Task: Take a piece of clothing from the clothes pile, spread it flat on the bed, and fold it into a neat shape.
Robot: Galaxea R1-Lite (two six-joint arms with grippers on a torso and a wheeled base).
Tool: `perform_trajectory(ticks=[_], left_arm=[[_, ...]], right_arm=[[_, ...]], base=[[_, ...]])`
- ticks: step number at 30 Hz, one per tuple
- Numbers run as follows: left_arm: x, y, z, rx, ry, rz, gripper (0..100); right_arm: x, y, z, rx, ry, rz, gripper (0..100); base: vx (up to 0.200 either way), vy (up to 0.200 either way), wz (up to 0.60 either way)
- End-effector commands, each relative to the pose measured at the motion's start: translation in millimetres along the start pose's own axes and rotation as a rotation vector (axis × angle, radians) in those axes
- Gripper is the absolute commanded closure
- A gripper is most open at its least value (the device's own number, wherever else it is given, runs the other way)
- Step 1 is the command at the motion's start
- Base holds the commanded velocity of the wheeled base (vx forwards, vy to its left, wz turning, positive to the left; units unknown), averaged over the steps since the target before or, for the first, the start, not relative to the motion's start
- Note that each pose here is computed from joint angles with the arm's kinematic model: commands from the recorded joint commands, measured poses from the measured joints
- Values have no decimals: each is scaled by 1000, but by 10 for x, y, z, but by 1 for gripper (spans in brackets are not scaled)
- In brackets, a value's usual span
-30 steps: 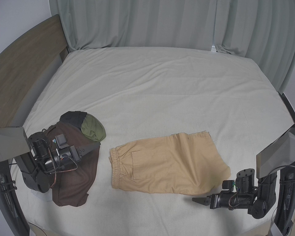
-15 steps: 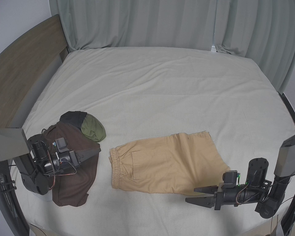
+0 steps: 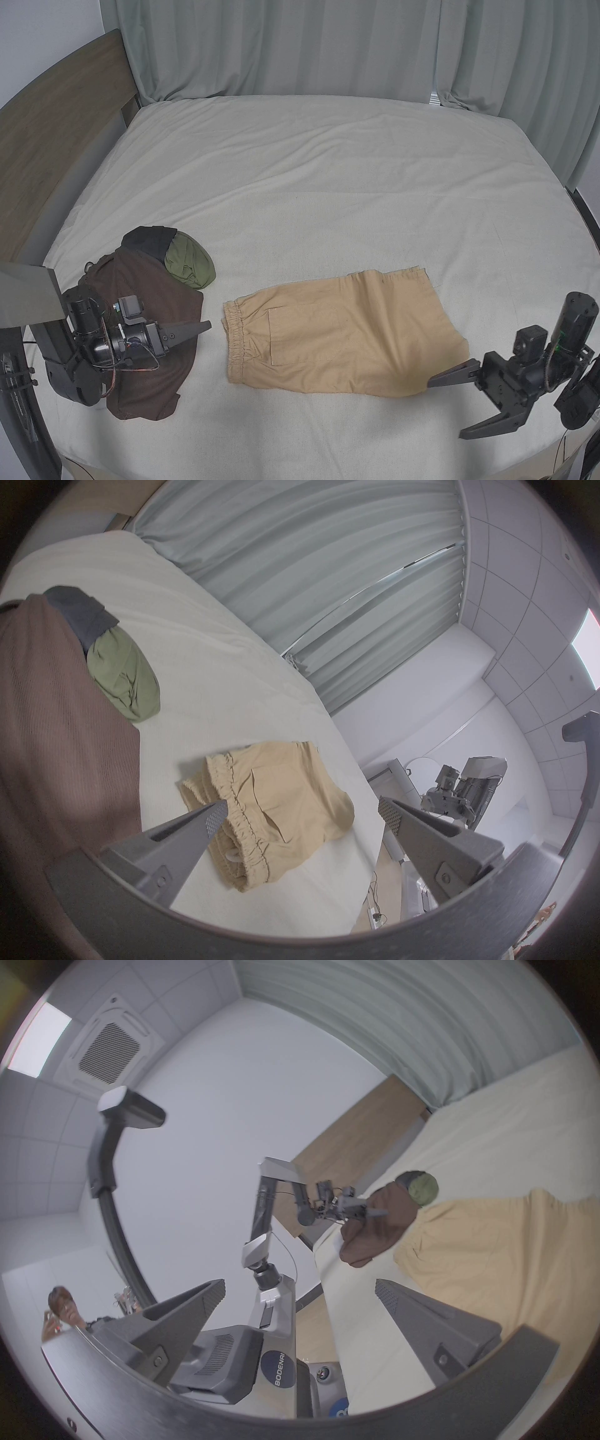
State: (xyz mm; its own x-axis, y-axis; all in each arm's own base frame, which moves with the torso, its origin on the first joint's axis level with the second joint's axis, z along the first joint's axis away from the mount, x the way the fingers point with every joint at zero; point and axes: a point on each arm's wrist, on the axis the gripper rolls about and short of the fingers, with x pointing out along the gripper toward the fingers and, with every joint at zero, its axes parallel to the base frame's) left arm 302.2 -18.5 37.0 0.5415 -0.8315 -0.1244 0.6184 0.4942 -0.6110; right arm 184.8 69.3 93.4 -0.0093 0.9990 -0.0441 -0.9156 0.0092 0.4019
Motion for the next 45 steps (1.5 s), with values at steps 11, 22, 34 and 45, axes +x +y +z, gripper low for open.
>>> perform_trajectory(ticks=[11, 22, 34, 45], left_arm=[[267, 334, -485, -48, 115, 27, 0], [410, 464, -645, 1, 131, 83, 0], [454, 431, -669, 3, 137, 93, 0], [589, 414, -715, 20, 125, 159, 0]], right_arm=[[-265, 167, 115, -113, -48, -50, 0], [-234, -85, 309, -162, -106, -207, 0], [-198, -167, 330, -155, -130, -286, 0], [-182, -551, 446, -136, -234, -575, 0]], base=[[0, 0, 0], [0, 0, 0], [0, 0, 0], [0, 0, 0]])
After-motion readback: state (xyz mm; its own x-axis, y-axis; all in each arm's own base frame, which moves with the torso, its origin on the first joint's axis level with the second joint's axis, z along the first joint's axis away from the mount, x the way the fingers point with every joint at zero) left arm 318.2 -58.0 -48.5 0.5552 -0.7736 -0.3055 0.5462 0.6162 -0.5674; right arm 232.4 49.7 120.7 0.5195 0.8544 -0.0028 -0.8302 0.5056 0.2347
